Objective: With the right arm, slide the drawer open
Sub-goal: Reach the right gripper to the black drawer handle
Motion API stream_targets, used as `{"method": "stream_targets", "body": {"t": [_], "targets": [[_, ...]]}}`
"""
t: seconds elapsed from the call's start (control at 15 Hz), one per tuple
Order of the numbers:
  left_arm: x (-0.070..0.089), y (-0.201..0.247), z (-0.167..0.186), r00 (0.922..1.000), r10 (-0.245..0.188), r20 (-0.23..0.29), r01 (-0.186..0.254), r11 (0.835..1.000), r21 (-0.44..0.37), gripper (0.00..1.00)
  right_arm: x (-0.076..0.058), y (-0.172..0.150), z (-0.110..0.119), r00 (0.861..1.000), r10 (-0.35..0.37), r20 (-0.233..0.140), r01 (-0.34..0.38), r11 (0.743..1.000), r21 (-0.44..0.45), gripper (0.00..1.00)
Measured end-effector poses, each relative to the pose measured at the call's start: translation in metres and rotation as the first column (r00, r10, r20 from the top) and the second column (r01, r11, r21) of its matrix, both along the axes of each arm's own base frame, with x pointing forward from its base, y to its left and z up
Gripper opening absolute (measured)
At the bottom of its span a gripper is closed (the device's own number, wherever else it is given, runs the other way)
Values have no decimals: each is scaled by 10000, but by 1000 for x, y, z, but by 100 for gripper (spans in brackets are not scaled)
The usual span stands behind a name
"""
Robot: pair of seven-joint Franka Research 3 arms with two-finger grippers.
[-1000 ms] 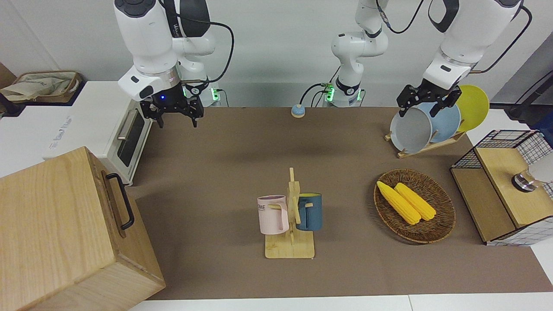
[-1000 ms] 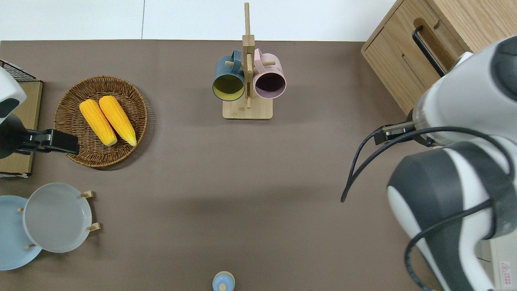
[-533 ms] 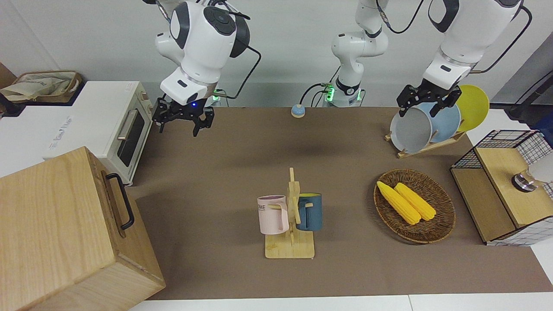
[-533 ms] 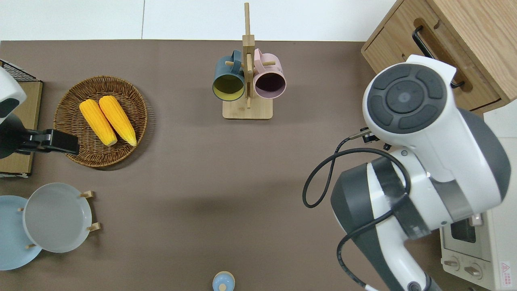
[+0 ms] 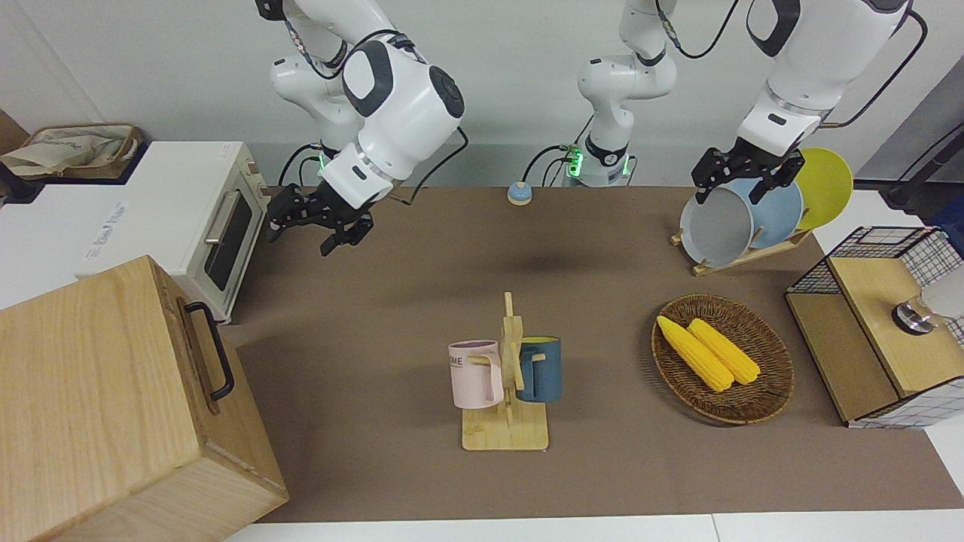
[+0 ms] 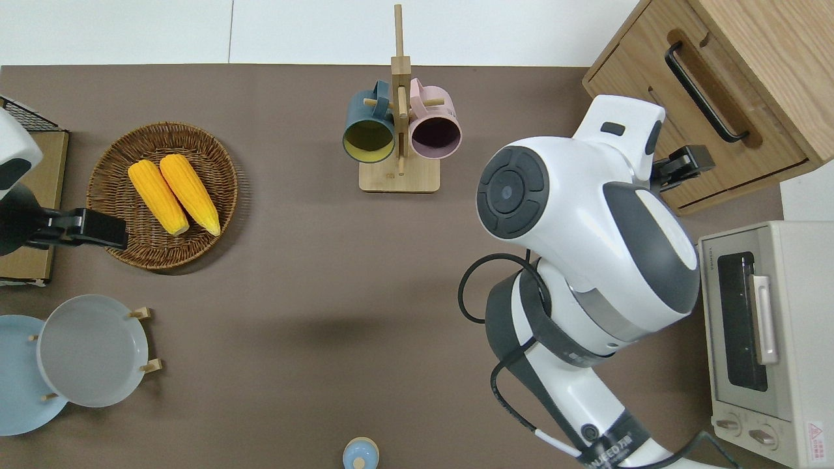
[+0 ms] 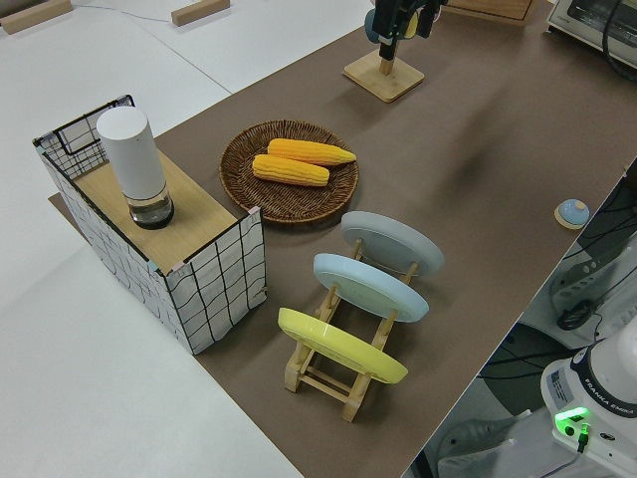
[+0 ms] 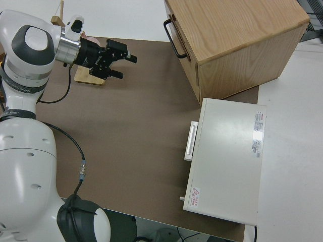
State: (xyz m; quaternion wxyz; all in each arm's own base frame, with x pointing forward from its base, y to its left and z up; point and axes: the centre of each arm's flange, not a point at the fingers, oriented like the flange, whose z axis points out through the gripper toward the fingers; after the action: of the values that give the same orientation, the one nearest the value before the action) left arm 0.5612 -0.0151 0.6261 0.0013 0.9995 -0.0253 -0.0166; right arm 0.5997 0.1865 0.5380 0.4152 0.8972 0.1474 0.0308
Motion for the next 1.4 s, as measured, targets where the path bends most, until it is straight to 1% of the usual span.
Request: {"method": "stream_targets", "body": {"t": [0.27, 0.53, 0.73, 0.93, 1.4], "targets": [[0, 0, 0, 10000, 0, 0, 0, 10000, 0, 100, 10, -6, -16, 9988, 103, 476, -37, 9906, -1365, 98], [0, 0, 0, 10000, 0, 0, 0, 10000, 0, 100, 18, -11, -33, 9964, 438, 722, -232, 9642, -2643, 98], [0, 0, 0, 10000, 0, 0, 0, 10000, 0, 100, 28, -11, -51, 9929, 843, 838, -492, 9336, -3550, 98], [0, 0, 0, 10000, 0, 0, 0, 10000, 0, 100, 39, -13, -74, 9869, 1276, 988, -710, 8931, -4442, 98], [0, 0, 0, 10000, 0, 0, 0, 10000, 0, 100, 67, -41, -123, 9761, 1847, 1145, -844, 8075, -5838, 98]]}}
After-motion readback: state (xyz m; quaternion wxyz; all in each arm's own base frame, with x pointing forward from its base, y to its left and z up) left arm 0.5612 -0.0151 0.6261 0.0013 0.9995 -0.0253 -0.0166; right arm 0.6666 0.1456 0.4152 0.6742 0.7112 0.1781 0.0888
